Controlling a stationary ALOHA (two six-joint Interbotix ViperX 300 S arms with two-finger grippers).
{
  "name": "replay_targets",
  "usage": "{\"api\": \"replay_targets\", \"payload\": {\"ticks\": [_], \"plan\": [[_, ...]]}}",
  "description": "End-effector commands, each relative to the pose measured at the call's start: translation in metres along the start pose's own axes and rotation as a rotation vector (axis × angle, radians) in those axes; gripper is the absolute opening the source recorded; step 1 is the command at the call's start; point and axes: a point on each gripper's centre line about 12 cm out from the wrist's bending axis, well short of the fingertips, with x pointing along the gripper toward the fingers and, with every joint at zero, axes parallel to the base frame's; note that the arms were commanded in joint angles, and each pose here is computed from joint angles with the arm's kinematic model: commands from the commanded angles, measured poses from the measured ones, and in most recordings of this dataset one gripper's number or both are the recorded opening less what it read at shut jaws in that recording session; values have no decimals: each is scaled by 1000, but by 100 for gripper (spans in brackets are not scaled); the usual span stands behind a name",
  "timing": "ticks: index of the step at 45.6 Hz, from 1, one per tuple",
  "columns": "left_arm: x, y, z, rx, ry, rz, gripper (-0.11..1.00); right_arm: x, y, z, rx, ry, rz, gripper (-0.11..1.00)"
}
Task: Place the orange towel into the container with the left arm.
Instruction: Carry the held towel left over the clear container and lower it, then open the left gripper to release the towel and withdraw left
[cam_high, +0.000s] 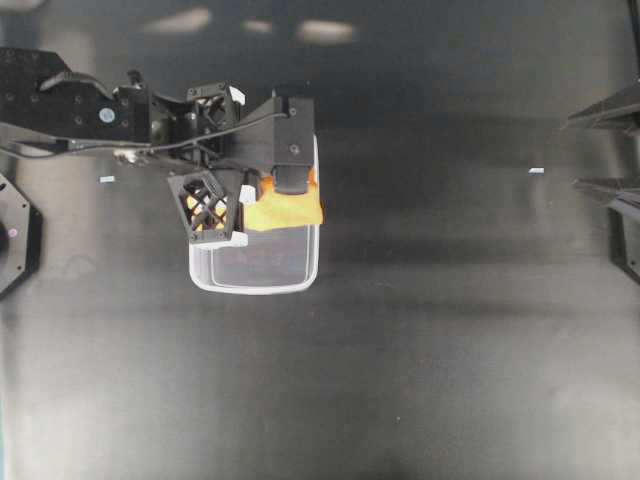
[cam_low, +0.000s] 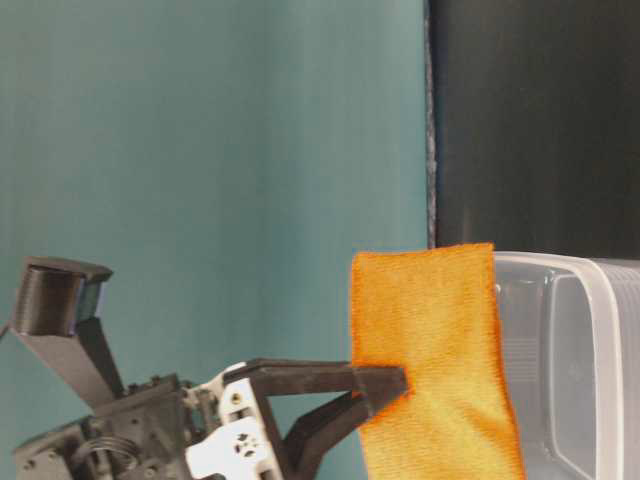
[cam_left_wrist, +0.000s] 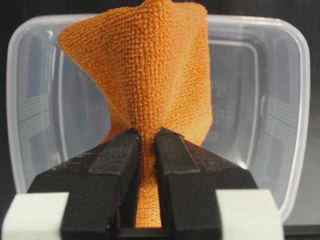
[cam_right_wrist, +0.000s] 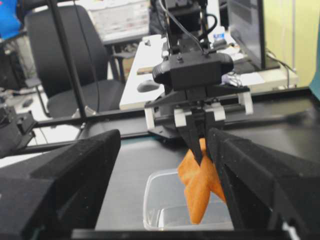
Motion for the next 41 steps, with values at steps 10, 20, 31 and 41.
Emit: {"api": "replay_targets", "payload": {"ticks": [10,20,31,41], "plan": [[19,-5,-17,-4,47,-7,56,2,1,3,3,-6,2,70],[-24,0,10,2,-97,4,88,1,1,3,5,-7,2,70],[-119,-12,22,14,-360,-12,86,0,0,2,3,-6,2,70],[-136,-29,-7,52,-445,-48,86,-5,0,-5,3,11,0,70]]}}
